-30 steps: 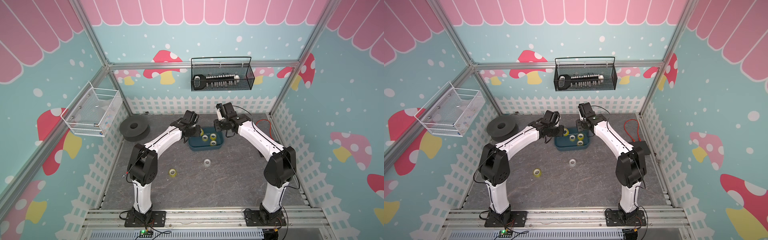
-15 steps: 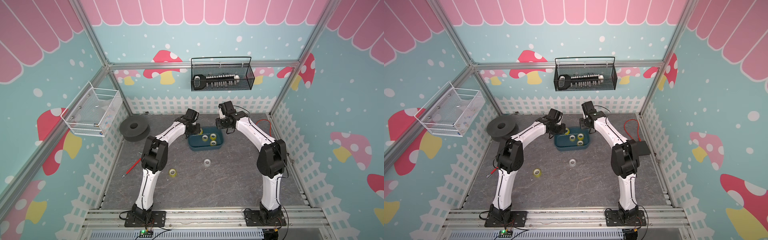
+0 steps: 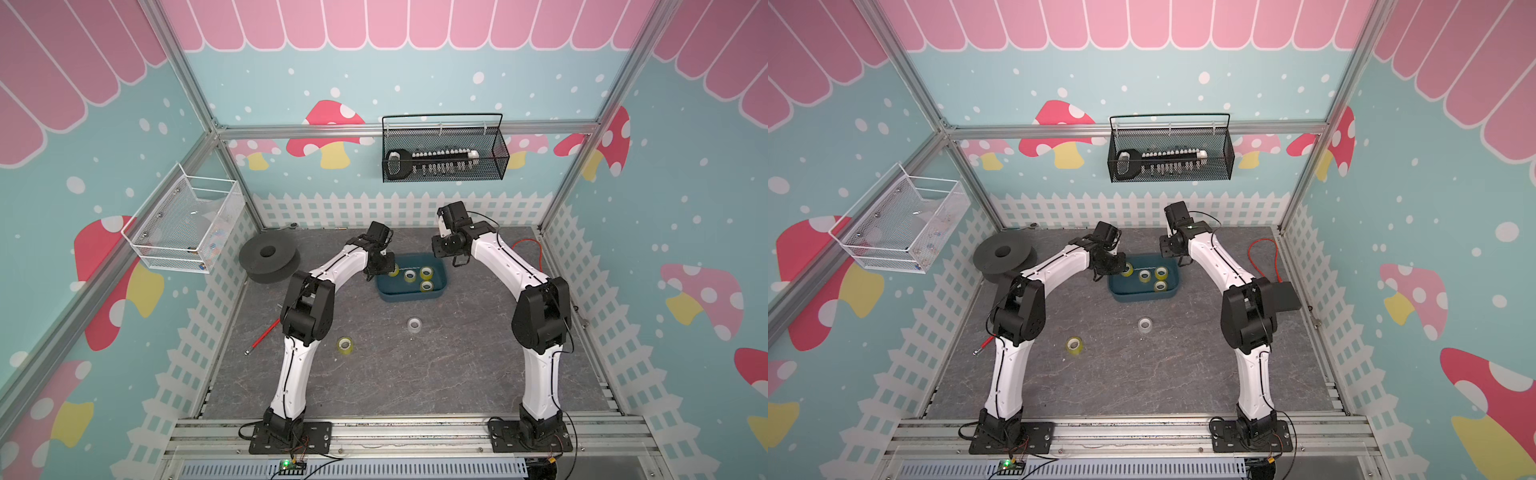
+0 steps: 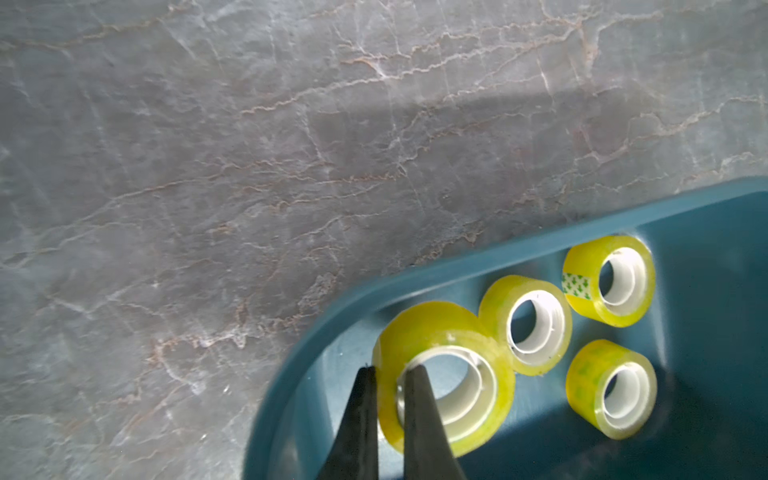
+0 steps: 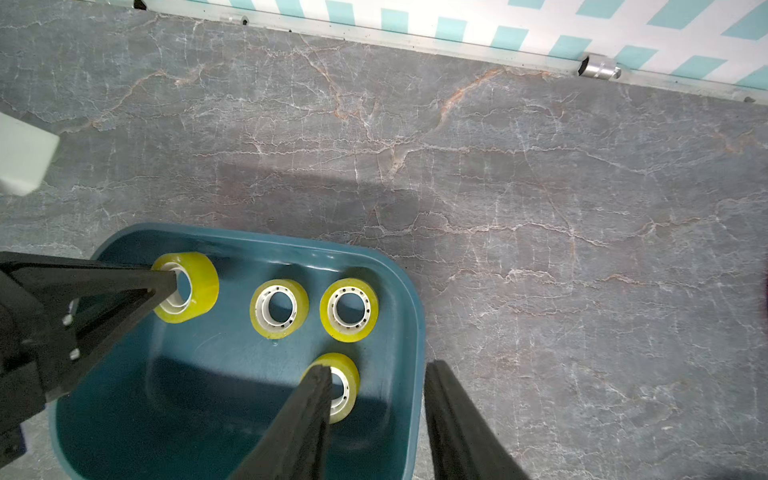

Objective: Put the transparent tape into the storage box
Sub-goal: Place the tape in the storage box.

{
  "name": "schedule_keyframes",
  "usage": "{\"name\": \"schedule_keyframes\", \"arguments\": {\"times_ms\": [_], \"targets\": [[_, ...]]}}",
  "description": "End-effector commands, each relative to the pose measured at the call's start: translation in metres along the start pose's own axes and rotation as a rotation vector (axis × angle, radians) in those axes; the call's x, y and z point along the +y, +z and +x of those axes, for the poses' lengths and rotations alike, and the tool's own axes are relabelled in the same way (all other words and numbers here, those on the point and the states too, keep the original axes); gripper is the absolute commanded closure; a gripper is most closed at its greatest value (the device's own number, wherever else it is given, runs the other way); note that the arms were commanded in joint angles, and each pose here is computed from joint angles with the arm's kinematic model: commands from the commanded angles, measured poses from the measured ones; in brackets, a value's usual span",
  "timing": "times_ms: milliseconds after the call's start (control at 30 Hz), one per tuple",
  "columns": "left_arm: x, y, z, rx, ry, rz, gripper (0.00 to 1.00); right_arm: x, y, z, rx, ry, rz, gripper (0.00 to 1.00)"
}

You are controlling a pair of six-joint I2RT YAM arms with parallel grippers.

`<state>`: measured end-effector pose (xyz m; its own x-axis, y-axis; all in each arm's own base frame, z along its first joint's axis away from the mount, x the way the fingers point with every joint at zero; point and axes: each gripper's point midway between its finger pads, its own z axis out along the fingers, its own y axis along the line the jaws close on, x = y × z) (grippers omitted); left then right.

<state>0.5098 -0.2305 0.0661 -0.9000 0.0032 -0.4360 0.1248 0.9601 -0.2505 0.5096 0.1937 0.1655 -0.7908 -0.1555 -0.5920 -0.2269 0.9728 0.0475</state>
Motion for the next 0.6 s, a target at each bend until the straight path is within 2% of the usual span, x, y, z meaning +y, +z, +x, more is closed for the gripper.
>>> {"name": "schedule_keyframes", "arguments": {"times_ms": [0,567], "targets": [[0.003,-0.003,0.001,0.007,-0.003,-0.018,1.0,-0.001,0.009,0.006,0.03,-0.007,-0.002,0.57],[0.005,0.019,0.014,0.053,-0.008,-0.028,1.0,0.0,0.015,0.014,0.051,-0.002,-0.009,0.57]]}}
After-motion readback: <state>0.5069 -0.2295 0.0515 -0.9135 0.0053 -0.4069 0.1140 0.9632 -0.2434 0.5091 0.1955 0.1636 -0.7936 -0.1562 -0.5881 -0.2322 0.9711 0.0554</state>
